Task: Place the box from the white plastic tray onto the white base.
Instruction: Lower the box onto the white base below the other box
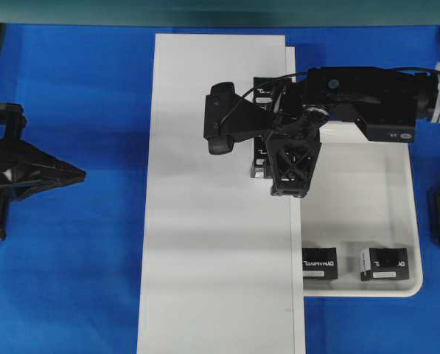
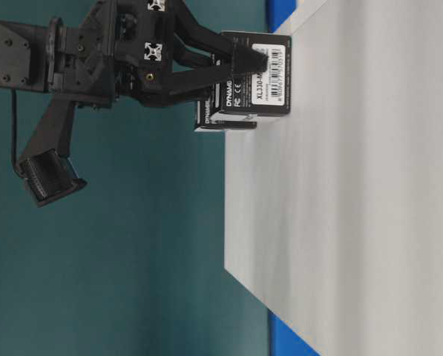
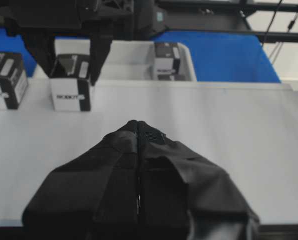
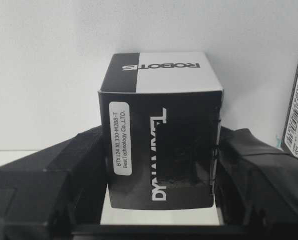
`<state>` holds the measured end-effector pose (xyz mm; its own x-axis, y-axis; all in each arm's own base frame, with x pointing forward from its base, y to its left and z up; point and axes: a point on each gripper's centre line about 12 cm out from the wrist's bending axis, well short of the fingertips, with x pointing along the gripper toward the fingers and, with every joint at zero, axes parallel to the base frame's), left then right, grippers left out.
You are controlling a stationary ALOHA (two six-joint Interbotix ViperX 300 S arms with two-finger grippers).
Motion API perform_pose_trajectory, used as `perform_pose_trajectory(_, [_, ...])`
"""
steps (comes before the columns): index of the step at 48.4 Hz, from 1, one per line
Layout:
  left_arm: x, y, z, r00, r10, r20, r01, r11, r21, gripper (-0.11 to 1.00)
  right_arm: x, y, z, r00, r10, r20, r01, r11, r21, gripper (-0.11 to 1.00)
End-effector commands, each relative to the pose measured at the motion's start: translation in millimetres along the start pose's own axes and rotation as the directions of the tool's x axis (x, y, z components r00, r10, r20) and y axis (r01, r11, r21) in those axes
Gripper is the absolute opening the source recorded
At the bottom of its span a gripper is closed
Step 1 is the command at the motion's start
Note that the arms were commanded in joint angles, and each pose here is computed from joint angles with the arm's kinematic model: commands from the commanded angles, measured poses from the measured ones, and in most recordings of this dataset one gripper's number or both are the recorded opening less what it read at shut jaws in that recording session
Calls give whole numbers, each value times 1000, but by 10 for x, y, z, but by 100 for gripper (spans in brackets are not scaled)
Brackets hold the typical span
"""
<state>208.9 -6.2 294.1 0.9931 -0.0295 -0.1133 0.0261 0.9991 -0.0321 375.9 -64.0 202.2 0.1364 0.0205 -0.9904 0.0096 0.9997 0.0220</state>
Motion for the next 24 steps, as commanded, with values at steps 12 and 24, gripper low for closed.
perform_pose_trajectory(12, [17, -20, 99, 1000, -9, 23, 9, 1000, 2, -7, 56, 40, 11, 1000, -1, -4, 1, 1000, -8, 73])
perform_pose_trajectory(24, [17, -20, 119, 1000, -9, 27, 9, 1000, -19, -7, 82, 42, 51, 997, -55, 57, 57, 997, -49, 98])
